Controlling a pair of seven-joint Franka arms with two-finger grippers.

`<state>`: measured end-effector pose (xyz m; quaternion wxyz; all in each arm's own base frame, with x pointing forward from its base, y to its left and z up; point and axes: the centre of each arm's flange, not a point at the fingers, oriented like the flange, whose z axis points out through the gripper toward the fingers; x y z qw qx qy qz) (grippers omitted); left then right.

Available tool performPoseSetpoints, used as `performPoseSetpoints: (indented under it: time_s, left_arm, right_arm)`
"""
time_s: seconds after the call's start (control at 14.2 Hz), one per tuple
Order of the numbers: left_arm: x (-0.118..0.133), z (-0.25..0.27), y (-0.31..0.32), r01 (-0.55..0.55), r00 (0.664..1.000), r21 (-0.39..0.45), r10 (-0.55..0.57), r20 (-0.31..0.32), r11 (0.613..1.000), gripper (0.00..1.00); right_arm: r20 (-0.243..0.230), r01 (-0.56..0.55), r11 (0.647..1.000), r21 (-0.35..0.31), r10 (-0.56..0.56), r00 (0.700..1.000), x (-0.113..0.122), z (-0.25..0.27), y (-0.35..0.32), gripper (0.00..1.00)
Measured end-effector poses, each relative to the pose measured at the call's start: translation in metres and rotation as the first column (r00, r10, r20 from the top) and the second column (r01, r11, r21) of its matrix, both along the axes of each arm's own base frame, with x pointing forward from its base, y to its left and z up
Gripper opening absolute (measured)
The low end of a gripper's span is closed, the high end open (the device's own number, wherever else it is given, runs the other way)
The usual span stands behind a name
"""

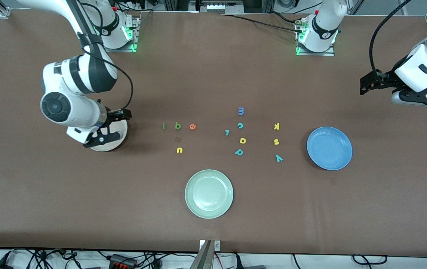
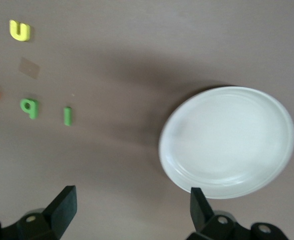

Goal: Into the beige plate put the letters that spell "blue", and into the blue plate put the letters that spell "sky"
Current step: 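Grasp the yellow s with the left gripper while the right gripper grasps green l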

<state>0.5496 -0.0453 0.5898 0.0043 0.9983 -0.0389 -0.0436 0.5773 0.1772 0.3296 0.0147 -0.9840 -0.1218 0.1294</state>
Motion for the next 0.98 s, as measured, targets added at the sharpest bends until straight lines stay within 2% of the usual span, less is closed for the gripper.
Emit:
performPoseSetpoints:
  time_s: [0.21,0.35,0.56,0.7,0.91,0.98]
  left_arm:
    - [0.001,-0.006,-0.005,0.009,1.000,0.001,-0.009,-0.018,1.000,1.00]
    - [0.007,-0.027,-0.011,0.020,0.997,0.002,-0.020,-0.070,1.000,1.00]
    - [0.029,-0.082,-0.016,0.028,0.989,-0.001,-0.028,-0.147,1.000,1.00]
    - [0.050,-0.124,-0.029,0.026,0.989,-0.005,-0.026,-0.148,1.000,1.00]
    - [0.073,-0.181,-0.067,-0.082,0.990,0.012,0.083,-0.117,0.997,1.00]
    - [0.080,-0.200,-0.082,-0.116,0.989,0.012,0.117,-0.094,0.993,1.00]
  right_arm:
    - [0.045,0.052,0.999,-0.016,-0.051,0.998,-0.017,-0.030,0.045,1.00]
    - [0.062,0.084,0.996,-0.026,-0.082,0.995,-0.025,-0.049,0.068,1.00]
    - [0.093,0.149,0.988,-0.030,-0.145,0.985,-0.028,-0.066,0.089,1.00]
    - [0.104,0.184,0.982,-0.034,-0.179,0.978,-0.032,-0.075,0.100,1.00]
    - [0.092,0.202,0.978,-0.049,-0.197,0.976,-0.035,-0.105,0.105,0.97]
    - [0.087,0.212,0.976,-0.049,-0.208,0.974,-0.035,-0.117,0.105,0.88]
